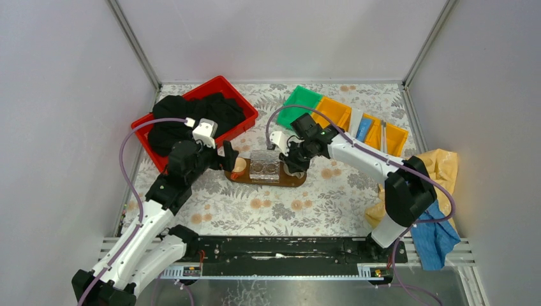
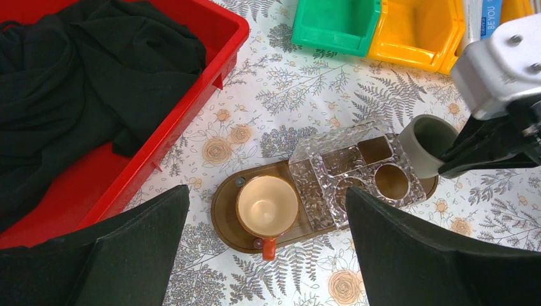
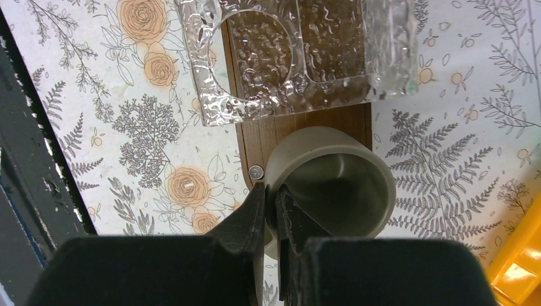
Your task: Prepare toiletry sets of a toothbrush and toothpaste on the tray
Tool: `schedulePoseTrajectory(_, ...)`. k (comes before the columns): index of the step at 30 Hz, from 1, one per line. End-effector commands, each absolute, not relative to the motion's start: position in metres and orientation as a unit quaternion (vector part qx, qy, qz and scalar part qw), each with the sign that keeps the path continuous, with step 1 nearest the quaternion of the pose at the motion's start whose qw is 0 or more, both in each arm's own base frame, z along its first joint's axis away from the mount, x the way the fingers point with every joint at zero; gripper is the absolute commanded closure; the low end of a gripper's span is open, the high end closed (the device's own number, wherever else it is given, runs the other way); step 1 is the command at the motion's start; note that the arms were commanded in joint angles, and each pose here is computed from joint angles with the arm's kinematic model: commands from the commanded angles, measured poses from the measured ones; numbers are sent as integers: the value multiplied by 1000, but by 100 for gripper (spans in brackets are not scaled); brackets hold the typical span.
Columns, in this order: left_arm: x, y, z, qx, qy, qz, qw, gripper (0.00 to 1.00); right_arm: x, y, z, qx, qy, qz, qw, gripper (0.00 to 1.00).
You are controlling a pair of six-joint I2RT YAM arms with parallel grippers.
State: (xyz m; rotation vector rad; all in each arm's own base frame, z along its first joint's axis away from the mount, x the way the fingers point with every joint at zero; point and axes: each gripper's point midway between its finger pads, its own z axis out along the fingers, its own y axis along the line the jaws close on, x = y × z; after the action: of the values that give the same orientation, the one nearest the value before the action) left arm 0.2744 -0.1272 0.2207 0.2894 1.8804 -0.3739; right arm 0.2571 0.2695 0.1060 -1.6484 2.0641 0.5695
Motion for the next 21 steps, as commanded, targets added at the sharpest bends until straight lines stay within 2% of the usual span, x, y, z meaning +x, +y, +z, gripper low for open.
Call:
schedulePoseTrajectory(1, 282, -124, 231, 124, 782, -150, 592, 0, 263, 282, 109, -600, 739, 196, 238, 99)
schedulePoseTrajectory(21, 282, -124, 232, 125, 781, -151, 593, 0, 260, 278, 82, -620, 740, 157, 208, 97)
